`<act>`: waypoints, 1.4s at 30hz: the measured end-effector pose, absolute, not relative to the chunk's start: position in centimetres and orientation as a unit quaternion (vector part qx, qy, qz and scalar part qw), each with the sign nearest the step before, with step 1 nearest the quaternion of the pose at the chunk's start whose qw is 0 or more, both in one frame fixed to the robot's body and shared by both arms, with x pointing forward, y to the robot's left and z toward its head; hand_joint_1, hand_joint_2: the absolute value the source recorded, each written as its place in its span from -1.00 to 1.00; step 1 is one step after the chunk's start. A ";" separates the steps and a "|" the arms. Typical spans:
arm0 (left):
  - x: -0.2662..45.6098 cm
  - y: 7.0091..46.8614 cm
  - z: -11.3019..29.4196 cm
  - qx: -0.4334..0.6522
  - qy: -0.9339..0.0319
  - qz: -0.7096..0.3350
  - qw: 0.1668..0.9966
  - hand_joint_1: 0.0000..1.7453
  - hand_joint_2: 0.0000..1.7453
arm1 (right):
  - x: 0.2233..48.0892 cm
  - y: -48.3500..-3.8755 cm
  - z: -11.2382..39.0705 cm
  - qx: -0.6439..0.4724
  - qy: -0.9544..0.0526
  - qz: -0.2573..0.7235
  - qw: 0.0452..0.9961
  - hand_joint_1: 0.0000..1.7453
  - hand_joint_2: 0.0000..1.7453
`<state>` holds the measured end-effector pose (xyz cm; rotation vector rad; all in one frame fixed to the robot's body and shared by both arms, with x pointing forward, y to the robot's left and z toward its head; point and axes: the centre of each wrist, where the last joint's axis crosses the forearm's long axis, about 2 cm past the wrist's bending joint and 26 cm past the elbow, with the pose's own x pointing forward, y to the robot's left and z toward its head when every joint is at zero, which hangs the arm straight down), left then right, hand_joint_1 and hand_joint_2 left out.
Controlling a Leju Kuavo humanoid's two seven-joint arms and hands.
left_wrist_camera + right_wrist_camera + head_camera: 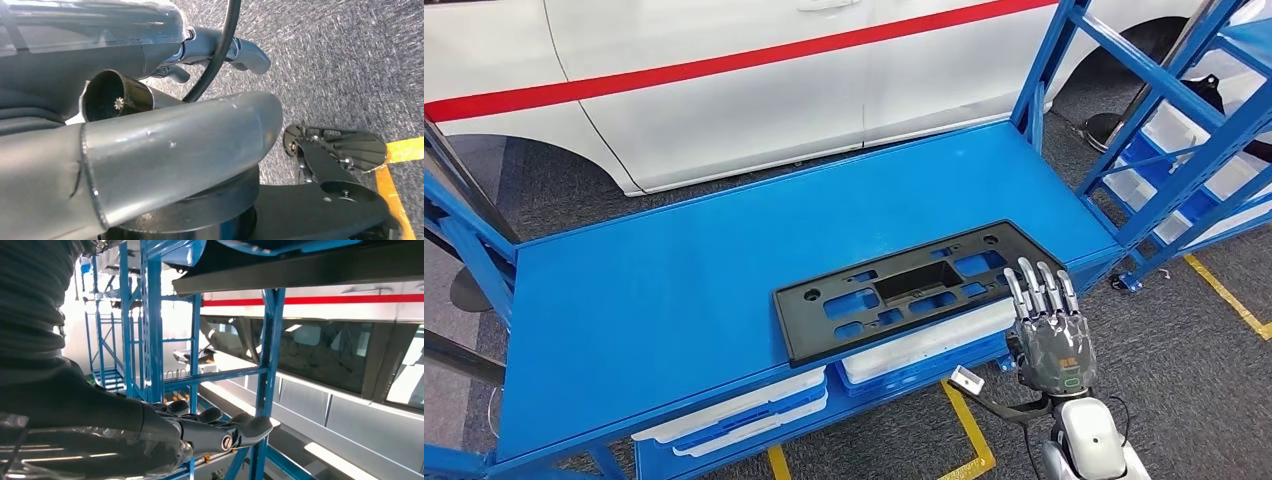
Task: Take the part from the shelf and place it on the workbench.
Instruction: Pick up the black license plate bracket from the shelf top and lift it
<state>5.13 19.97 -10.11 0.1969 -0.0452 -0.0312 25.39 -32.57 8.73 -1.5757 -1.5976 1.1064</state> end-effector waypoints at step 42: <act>5.2 20.2 -10.2 0.093 -0.036 -0.025 0.995 -1.00 -1.00 | 22.2 -25.8 2.4 -0.438 -0.636 0.553 0.312 -1.00 1.00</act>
